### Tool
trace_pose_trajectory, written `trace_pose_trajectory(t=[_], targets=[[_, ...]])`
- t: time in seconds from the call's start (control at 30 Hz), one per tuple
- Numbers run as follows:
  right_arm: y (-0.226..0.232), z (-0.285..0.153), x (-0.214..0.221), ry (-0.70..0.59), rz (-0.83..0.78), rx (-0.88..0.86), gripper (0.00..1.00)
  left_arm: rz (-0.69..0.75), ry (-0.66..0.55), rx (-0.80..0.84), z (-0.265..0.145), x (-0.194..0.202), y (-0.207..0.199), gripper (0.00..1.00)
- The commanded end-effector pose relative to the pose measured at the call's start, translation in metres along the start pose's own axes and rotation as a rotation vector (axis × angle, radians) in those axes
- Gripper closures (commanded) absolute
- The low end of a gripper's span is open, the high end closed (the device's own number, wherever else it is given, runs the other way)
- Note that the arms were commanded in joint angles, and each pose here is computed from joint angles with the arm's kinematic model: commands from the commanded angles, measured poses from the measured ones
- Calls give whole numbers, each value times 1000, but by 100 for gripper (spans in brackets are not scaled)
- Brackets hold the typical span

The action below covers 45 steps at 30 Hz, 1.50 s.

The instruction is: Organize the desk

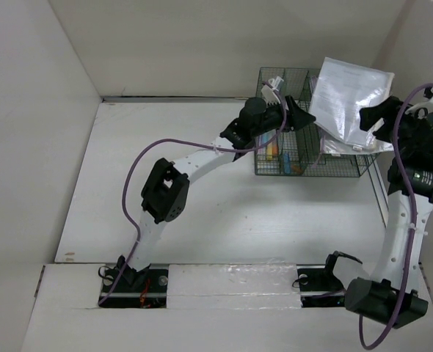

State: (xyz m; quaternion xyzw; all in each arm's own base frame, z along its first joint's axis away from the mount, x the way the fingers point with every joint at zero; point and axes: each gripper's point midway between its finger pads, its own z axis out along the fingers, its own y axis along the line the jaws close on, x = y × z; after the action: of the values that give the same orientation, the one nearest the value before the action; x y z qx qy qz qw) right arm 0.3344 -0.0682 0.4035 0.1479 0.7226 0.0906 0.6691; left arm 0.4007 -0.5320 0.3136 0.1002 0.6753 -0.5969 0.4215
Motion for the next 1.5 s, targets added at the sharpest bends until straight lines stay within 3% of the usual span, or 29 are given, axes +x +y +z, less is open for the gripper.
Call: trace_pose_trajectory(t=[0.0, 0.37, 0.4, 0.5, 0.63, 0.73, 1.0, 1.23, 1.47], targets=[[11, 2, 10, -25, -23, -58, 19, -9, -53, 82, -5, -14, -23, 45], [52, -20, 64, 3, -45, -194, 27, -38, -67, 107, 29, -19, -31, 53], [47, -22, 66, 0, -61, -174, 28, -41, -52, 107, 36, -13, -31, 60], [47, -24, 68, 5, -65, -166, 28, -41, -56, 111, 37, -15, -33, 65], [43, -23, 71, 7, -79, -152, 28, -34, -57, 97, 37, -13, -28, 90], [42, -18, 79, 28, -75, -157, 29, -25, -63, 99, 32, -15, -32, 100], [40, -14, 82, 34, -80, -153, 29, -21, -35, 125, 13, 2, -45, 100], [36, -14, 84, 36, -81, -146, 29, -10, -98, 105, -11, -3, -52, 100], [33, -10, 85, 53, -83, -142, 28, -33, -69, 93, -13, 22, -49, 100]])
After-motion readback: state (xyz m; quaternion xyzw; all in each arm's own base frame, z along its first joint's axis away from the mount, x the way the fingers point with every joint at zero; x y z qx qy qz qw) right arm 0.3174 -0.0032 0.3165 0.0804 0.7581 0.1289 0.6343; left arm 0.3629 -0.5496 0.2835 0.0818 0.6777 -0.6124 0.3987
